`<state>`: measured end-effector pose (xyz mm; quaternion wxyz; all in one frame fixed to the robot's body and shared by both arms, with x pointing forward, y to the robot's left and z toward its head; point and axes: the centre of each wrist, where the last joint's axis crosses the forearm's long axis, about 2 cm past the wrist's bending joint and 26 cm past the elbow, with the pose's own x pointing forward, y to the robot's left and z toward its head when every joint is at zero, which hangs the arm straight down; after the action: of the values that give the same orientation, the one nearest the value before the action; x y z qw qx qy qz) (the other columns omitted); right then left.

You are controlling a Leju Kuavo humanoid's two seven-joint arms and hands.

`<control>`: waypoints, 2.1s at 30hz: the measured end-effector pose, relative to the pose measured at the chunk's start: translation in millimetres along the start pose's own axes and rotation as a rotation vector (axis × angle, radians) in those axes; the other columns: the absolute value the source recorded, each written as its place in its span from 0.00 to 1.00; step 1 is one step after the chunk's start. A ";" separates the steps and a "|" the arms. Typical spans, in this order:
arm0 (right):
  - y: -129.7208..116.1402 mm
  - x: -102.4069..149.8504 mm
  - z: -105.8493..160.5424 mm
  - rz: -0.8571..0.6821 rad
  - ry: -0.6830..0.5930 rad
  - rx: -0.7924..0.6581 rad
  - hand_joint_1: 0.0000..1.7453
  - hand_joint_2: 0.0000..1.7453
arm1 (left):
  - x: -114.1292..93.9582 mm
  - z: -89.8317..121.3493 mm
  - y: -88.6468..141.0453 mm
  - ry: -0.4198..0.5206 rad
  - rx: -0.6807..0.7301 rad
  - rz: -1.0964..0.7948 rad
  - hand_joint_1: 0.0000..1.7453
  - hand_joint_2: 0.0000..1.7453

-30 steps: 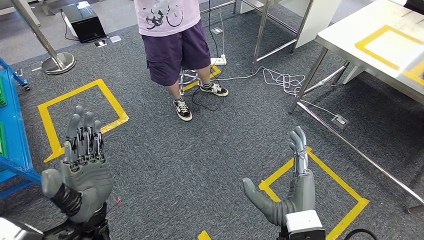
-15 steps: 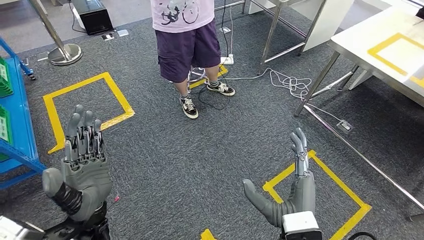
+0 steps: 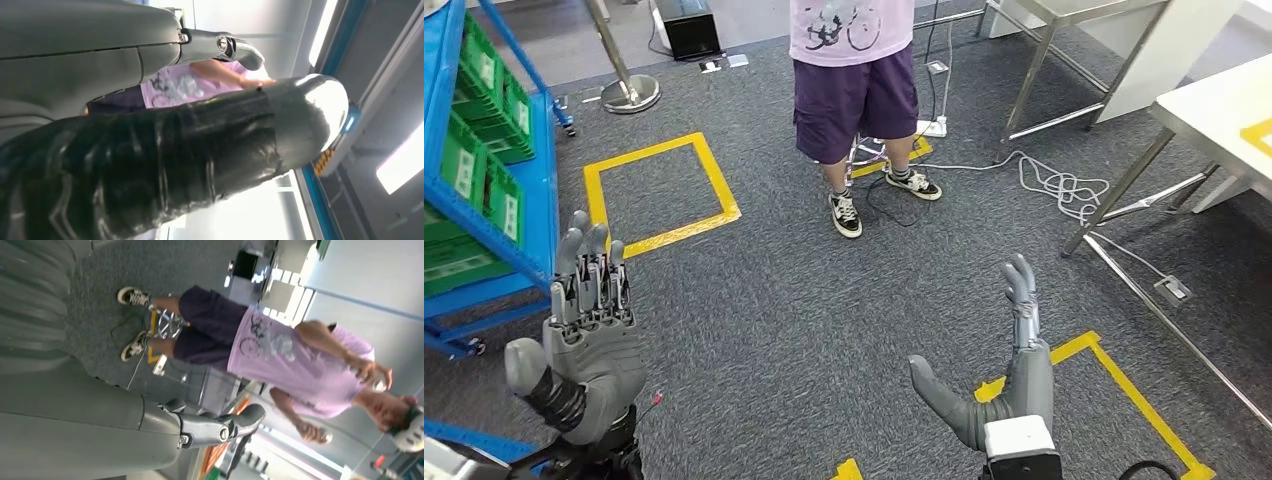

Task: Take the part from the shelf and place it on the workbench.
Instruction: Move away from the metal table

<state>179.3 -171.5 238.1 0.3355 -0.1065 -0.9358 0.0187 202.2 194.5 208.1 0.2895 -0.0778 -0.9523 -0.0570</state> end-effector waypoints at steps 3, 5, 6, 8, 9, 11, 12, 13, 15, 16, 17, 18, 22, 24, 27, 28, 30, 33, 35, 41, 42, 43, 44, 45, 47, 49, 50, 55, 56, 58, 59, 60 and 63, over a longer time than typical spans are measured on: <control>0.3 -0.8 0.9 0.002 0.004 0.003 0.00 1.00 | -0.2 2.0 -0.2 0.008 0.000 0.000 0.00 0.00; 0.3 -0.9 1.0 0.003 0.005 0.004 0.00 1.00 | -0.1 2.4 -0.2 0.009 0.001 0.000 0.00 0.00; 0.3 -0.9 1.2 0.003 0.005 0.004 0.00 1.00 | -0.2 2.3 -0.2 0.009 0.001 0.000 0.00 0.00; 0.3 -0.9 1.4 0.004 0.005 0.005 0.00 1.00 | -0.1 2.5 -0.1 0.009 0.001 0.000 0.00 0.00; 0.2 -0.9 1.4 0.005 0.004 0.005 0.00 1.00 | -0.1 2.6 -0.1 0.009 0.001 0.000 0.00 0.00; 0.2 -0.9 0.9 0.005 0.002 0.004 0.00 1.00 | -0.1 2.6 -0.1 0.009 0.001 0.000 0.00 0.00; 0.2 -0.9 0.9 0.006 0.001 0.005 0.00 1.00 | -0.1 2.4 -0.1 0.008 0.001 0.000 0.00 0.00; 0.2 -0.9 1.1 0.008 -0.001 0.005 0.00 1.00 | -0.1 2.5 0.0 0.008 0.001 0.000 0.00 0.00; 0.2 -0.9 1.9 0.012 -0.003 0.007 0.00 1.00 | 0.0 3.2 0.0 0.009 0.000 0.000 0.00 0.00; 0.3 -1.0 2.2 0.014 -0.004 0.008 0.00 1.00 | 0.0 3.5 0.0 0.010 0.000 0.000 0.00 0.00; 0.3 -1.1 2.3 0.015 -0.004 0.008 0.00 1.00 | 0.0 3.7 0.1 0.010 0.000 0.000 0.00 0.00; 0.3 -1.1 2.4 0.015 -0.004 0.009 0.00 1.00 | 0.1 3.6 0.1 0.010 0.001 0.000 0.00 0.00; 0.4 -1.1 2.8 0.017 -0.007 0.009 0.00 1.00 | 0.2 3.2 0.3 0.007 0.001 0.000 0.00 0.00; 0.5 -1.0 2.8 0.020 -0.011 0.010 0.00 1.00 | 0.5 4.5 0.3 0.009 0.001 0.001 0.00 0.00; 1.5 -0.6 1.9 0.024 -0.022 0.010 0.00 1.00 | 1.2 6.0 1.2 0.007 0.004 -0.001 0.00 0.00; 2.0 -0.4 2.4 0.025 -0.023 0.011 0.00 1.00 | 1.3 6.6 1.6 0.006 0.005 -0.001 0.00 0.00; 3.0 -0.5 4.3 0.025 -0.020 0.015 0.00 1.00 | 1.5 8.3 1.9 0.009 0.006 0.000 0.00 0.00; 4.0 -1.3 5.9 0.026 -0.015 0.021 0.00 1.00 | 1.8 10.9 2.6 0.016 0.007 -0.001 0.00 0.00; 4.5 -1.3 6.2 0.027 -0.015 0.021 0.00 1.00 | 1.8 11.5 3.3 0.018 0.008 -0.003 0.00 0.00; 6.1 -1.1 7.1 0.034 -0.031 0.024 0.00 1.00 | 2.4 13.4 3.7 0.005 0.005 0.001 0.00 0.00; 6.4 -1.1 7.3 0.036 -0.036 0.024 0.00 1.00 | 2.5 13.6 3.7 0.001 0.004 0.003 0.00 0.00; 6.7 -1.2 7.9 0.036 -0.039 0.025 0.00 1.00 | 2.4 13.8 3.6 -0.004 0.003 0.005 0.00 0.00; 7.0 -1.3 8.9 0.037 -0.040 0.026 0.00 1.00 | 2.4 14.2 3.5 -0.008 0.002 0.006 0.00 0.00; 7.4 -1.5 10.0 0.037 -0.040 0.027 0.00 1.00 | 2.3 14.9 3.4 -0.009 0.001 0.007 0.00 0.00; 8.2 -2.3 12.0 0.038 -0.038 0.031 0.00 1.00 | 1.9 17.0 3.3 -0.008 0.000 0.007 0.00 0.00; 9.0 -2.8 12.6 0.038 -0.041 0.032 0.00 1.00 | 1.6 18.2 3.5 -0.009 0.001 0.006 0.00 0.00; 9.5 -2.8 12.7 0.037 -0.043 0.031 0.00 1.00 | 1.4 18.3 3.6 -0.011 0.001 0.005 0.00 0.00; 11.2 -3.4 13.8 0.035 -0.037 0.031 0.00 1.00 | 0.8 19.5 3.8 -0.010 0.003 0.003 0.00 0.00; 11.7 -3.5 13.2 0.034 -0.039 0.030 0.00 1.00 | 0.7 19.7 4.1 -0.009 0.003 0.002 0.00 0.00; 12.7 -3.6 12.0 0.033 -0.042 0.027 0.00 1.00 | 0.3 19.3 5.0 -0.011 0.004 -0.001 0.00 0.00; 13.1 -3.9 12.4 0.033 -0.040 0.028 0.00 1.00 | 0.0 19.3 5.3 -0.010 0.005 -0.003 0.00 0.00; 13.5 -4.2 13.2 0.033 -0.036 0.029 0.00 1.00 | -0.2 19.6 5.5 -0.009 0.005 -0.004 0.00 0.00; 14.2 -5.3 15.2 0.035 -0.027 0.034 0.00 1.00 | -0.9 20.7 5.5 -0.003 0.004 -0.005 0.00 0.00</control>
<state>176.3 -158.2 221.5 0.3243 -0.1170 -0.9378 0.0420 192.7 203.0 190.9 0.2879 -0.0750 -0.9531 -0.0555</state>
